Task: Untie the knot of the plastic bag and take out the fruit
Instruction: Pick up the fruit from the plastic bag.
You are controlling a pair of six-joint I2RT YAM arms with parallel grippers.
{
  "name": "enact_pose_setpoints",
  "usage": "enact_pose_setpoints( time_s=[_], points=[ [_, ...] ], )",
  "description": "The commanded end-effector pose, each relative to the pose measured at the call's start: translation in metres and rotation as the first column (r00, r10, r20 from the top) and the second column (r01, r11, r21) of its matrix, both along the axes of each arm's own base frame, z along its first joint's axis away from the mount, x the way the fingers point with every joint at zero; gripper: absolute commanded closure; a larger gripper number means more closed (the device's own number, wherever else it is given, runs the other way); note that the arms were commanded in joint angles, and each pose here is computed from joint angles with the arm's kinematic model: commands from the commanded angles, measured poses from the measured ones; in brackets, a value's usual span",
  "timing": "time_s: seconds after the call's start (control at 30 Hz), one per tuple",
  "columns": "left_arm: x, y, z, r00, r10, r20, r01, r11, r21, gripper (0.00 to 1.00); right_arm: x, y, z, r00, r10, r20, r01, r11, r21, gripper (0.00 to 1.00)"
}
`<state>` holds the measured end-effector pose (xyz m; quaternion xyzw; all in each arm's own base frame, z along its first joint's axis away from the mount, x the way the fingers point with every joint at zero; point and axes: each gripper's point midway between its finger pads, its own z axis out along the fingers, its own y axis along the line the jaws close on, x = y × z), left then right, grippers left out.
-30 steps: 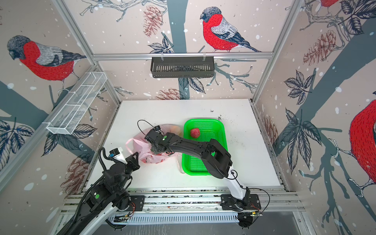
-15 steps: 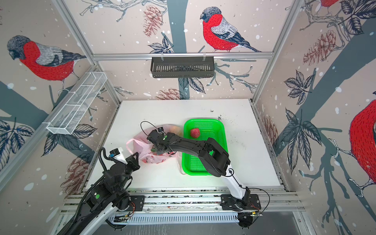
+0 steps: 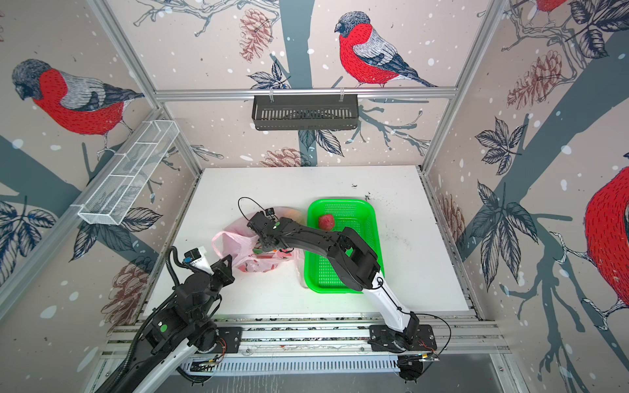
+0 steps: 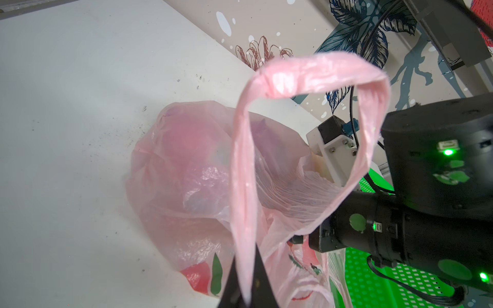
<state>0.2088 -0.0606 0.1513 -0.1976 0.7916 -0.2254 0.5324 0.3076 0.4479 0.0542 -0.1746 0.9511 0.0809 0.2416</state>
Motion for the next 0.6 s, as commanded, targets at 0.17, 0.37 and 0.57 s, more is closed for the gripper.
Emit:
enact_pose_setpoints(
  time_s=[0.17,0.37,0.57],
  points=[
    [0.001,0.001,0.001,1.0,0.012,0.005,-0.012,1.0,-0.006,1.0,-0.002,0.001,0.027,0.999,0.025,0.048,-0.027,0.999,0.034,0.59],
    [0.003,0.001,0.003,1.0,0.015,0.011,-0.015,1.0,-0.009,1.0,-0.022,0.015,0.07,0.989,0.112,0.1,-0.121,0.988,0.094,0.64],
    [0.004,0.001,0.008,1.0,0.019,0.021,-0.019,1.0,-0.009,1.0,-0.041,0.021,0.104,0.98,0.151,0.127,-0.168,0.976,0.136,0.65]
  ],
)
